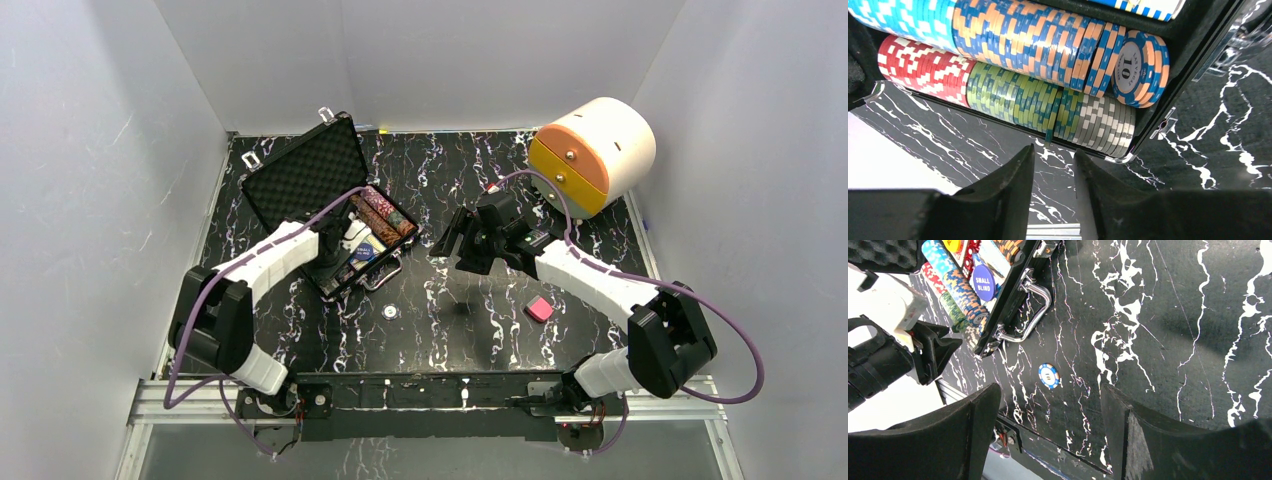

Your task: Pack up texas hold em set

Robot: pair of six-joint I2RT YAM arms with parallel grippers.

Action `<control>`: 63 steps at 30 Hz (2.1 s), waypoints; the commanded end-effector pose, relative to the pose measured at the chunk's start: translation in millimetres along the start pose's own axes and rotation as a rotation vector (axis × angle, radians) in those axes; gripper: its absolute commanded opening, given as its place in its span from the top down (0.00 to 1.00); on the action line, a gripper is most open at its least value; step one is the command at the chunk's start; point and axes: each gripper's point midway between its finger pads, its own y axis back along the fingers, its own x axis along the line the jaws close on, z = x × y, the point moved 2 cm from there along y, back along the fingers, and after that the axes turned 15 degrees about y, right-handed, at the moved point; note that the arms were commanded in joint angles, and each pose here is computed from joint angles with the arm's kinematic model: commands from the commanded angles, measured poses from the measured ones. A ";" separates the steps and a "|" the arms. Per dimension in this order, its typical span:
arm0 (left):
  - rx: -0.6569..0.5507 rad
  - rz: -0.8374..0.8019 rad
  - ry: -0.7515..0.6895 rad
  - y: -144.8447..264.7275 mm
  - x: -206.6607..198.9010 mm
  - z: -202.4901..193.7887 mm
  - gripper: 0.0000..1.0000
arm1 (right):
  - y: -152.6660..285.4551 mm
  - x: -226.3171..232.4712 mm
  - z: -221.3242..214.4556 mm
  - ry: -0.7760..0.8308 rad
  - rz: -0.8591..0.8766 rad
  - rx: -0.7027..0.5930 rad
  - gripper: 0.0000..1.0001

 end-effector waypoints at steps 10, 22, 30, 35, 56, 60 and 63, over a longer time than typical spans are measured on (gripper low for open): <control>-0.222 -0.054 0.091 35.7 4.2 23.5 0.81 | -0.4 6.5 8.3 0.008 0.030 -0.022 0.20; -0.124 -0.009 0.074 9.1 5.6 12.6 1.00 | -0.6 4.6 6.0 0.005 0.028 -0.017 0.20; -0.089 -0.007 0.076 -5.1 3.9 8.9 1.00 | -0.4 1.9 4.2 0.006 0.019 -0.017 0.20; -0.057 -0.019 0.071 -15.8 -0.3 3.9 1.00 | -0.9 0.9 3.9 0.007 0.015 -0.015 0.20; -0.616 -0.048 0.375 125.4 36.1 68.8 0.51 | -33.0 26.7 -40.7 0.389 -0.152 0.143 0.16; -0.733 0.054 0.628 160.4 66.1 78.7 0.19 | -49.2 43.7 -66.1 0.520 -0.196 0.221 0.16; -0.778 -0.004 0.711 183.1 66.3 85.0 0.09 | -66.3 47.0 -84.7 0.593 -0.242 0.274 0.16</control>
